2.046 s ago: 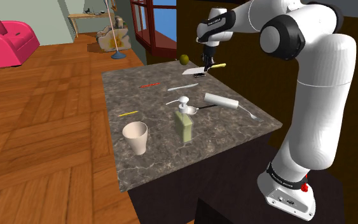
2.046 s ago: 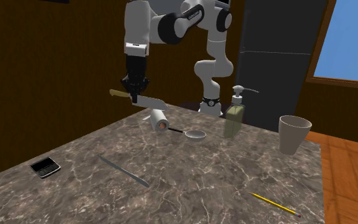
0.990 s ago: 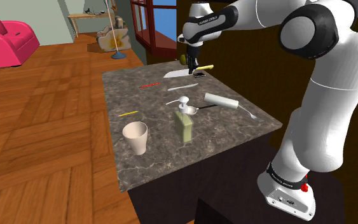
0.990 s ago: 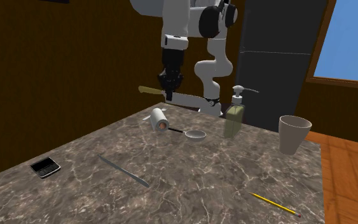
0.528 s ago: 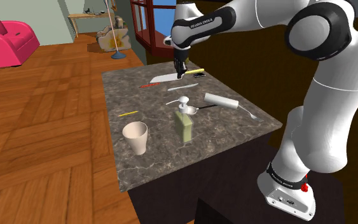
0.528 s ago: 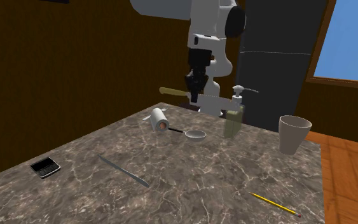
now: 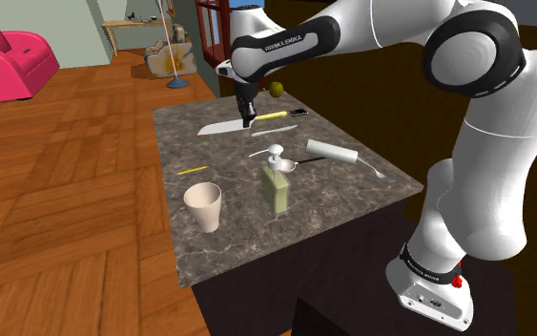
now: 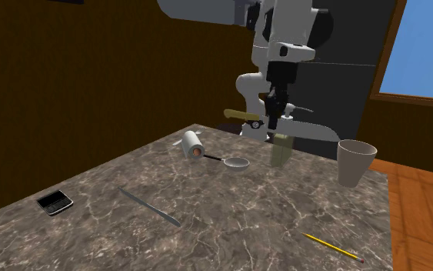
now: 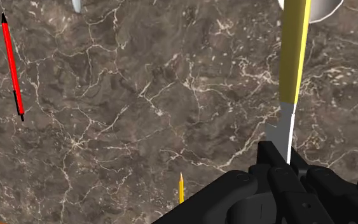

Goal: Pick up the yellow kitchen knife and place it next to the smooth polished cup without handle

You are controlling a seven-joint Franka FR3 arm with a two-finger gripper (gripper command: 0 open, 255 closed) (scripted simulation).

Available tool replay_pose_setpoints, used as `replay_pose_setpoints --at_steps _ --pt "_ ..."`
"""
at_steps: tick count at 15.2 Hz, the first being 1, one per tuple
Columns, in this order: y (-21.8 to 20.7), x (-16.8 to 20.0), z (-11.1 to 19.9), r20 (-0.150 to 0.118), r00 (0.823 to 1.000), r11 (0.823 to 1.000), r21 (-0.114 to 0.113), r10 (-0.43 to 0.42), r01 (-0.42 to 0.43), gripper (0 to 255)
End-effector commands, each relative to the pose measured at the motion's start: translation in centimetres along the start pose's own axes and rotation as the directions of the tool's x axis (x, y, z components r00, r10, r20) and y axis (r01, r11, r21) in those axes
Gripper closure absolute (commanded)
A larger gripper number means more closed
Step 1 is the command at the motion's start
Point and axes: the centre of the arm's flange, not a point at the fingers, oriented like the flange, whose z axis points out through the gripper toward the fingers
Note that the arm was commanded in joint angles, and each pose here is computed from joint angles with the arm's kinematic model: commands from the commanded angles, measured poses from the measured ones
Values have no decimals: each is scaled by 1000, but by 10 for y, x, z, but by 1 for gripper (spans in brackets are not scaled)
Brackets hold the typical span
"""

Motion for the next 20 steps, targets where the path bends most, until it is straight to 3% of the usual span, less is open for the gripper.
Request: replay_pose_setpoints --at_steps 1,12,20 --pt "-9 24 -5 0 1000 1000 0 1 -1 255" --pt "-54 159 -11 0 1000 1000 0 1 -1 255" --pt "-61 158 31 0 1000 1000 0 1 -1 255"
